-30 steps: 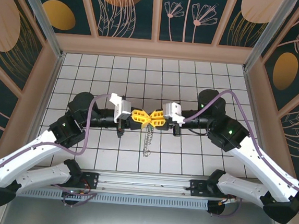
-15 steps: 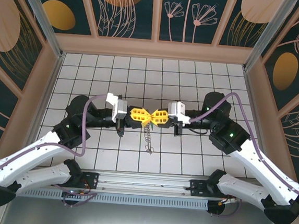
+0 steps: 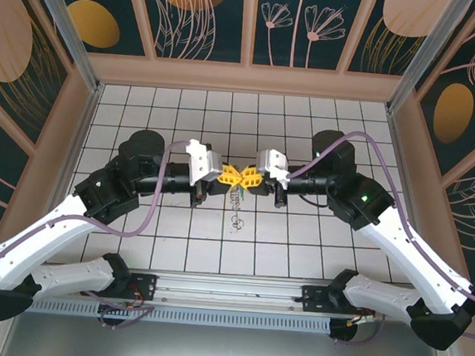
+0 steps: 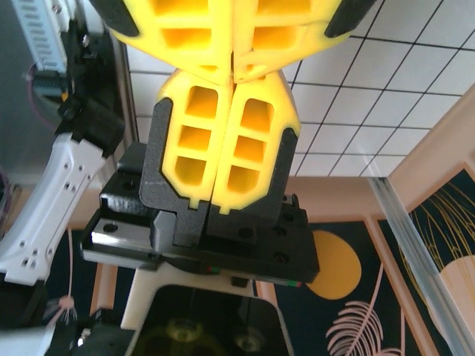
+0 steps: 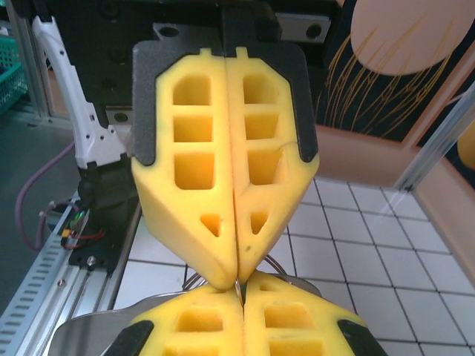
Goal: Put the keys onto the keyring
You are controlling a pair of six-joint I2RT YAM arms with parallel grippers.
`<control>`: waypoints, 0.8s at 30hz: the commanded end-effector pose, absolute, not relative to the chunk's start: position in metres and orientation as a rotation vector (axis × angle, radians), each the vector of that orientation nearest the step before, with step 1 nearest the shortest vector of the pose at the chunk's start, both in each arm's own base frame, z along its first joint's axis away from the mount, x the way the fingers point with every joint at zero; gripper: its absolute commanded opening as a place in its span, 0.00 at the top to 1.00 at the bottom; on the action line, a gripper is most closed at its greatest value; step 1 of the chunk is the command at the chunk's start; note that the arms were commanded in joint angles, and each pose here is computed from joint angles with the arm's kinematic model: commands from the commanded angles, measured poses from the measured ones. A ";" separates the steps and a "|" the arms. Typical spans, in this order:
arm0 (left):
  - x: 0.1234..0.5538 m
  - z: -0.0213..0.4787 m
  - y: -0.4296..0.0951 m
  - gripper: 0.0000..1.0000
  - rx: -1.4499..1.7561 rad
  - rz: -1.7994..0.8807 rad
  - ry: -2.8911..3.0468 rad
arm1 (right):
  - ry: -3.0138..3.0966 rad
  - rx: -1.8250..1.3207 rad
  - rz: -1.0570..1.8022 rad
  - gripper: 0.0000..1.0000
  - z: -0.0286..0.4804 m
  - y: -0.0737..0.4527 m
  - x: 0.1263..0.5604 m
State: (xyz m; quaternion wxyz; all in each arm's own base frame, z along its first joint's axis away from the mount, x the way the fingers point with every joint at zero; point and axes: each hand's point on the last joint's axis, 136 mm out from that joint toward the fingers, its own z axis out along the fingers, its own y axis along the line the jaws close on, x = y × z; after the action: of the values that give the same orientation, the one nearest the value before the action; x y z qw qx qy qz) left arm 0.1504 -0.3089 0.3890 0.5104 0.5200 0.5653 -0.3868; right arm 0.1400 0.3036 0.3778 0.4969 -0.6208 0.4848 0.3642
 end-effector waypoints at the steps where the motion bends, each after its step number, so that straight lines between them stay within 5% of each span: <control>1: 0.146 0.375 -0.318 1.00 1.321 -0.950 1.386 | 1.105 -1.509 0.842 1.00 0.397 0.309 0.140; 6: 0.142 0.389 -0.314 1.00 1.275 -0.981 1.347 | 1.133 -1.497 0.822 1.00 0.394 0.306 0.141; 11: 0.135 0.416 -0.312 1.00 1.172 -1.084 1.264 | 1.098 -1.470 0.900 0.84 0.386 0.304 0.129; 24: 0.106 0.438 -0.295 1.00 1.108 -1.190 1.008 | 0.966 -1.491 1.062 0.84 0.398 0.308 0.107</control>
State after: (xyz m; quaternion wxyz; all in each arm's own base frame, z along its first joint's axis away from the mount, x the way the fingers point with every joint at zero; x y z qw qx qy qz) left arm 0.1246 -0.3010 0.4073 0.5444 0.4737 0.5020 -0.4766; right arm 0.1156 0.3063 0.3901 0.5032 -0.6220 0.4294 0.4189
